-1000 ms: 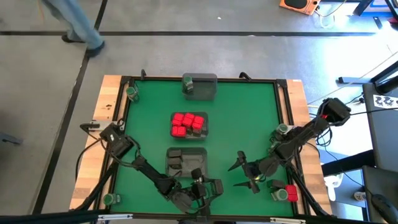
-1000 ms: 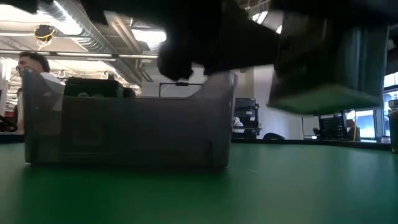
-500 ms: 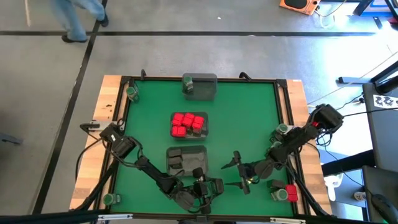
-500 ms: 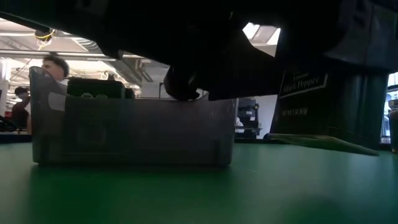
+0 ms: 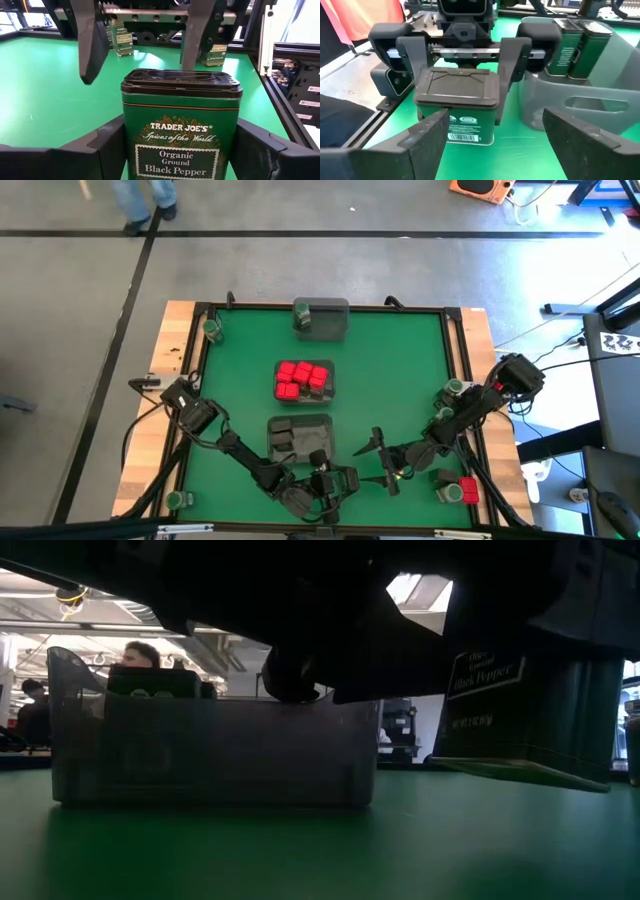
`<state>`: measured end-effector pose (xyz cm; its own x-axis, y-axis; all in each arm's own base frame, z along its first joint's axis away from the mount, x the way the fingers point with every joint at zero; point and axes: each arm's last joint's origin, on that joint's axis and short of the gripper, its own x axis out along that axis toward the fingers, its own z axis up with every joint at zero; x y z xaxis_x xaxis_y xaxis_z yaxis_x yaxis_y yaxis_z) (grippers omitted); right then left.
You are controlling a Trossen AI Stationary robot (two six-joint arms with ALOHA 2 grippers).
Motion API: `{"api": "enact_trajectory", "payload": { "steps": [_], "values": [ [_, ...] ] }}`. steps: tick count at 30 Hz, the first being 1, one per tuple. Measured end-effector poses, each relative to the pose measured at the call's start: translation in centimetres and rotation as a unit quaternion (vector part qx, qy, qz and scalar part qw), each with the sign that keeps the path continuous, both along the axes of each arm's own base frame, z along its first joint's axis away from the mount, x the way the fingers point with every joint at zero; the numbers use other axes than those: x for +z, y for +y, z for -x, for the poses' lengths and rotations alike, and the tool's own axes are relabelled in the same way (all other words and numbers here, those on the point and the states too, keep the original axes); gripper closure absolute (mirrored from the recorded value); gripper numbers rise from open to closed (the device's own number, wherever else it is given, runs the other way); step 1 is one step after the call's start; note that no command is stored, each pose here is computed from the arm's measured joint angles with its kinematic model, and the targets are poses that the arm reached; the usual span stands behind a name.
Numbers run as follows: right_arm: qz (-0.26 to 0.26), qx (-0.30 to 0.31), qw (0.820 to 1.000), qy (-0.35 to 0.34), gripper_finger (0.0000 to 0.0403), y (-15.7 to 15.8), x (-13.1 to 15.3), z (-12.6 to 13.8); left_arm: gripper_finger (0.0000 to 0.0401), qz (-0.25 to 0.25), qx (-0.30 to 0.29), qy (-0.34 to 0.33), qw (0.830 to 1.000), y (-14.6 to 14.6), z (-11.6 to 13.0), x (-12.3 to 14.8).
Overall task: Sort spices by type
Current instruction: Put the black seasoning can into the bottom gray bin
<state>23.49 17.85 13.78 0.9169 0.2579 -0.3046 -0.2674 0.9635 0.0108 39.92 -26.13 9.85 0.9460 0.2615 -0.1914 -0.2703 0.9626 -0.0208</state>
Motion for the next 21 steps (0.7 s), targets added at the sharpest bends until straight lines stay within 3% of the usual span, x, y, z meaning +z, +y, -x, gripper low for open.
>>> {"api": "enact_trajectory", "payload": {
  "steps": [11, 21],
  "values": [
    [-0.007, -0.005, 1.0, -0.008, 0.0084, 0.15, -0.33, -0.24, 0.0094, 0.053, 0.018, -0.019, 0.998, 0.45, -0.33, 0.24],
    [-0.003, -0.009, 1.0, -0.005, 0.0084, 0.12, -0.41, -0.22, 0.0075, 0.022, 0.006, -0.008, 1.0, 0.0, -0.02, 0.17]
  ]
}}
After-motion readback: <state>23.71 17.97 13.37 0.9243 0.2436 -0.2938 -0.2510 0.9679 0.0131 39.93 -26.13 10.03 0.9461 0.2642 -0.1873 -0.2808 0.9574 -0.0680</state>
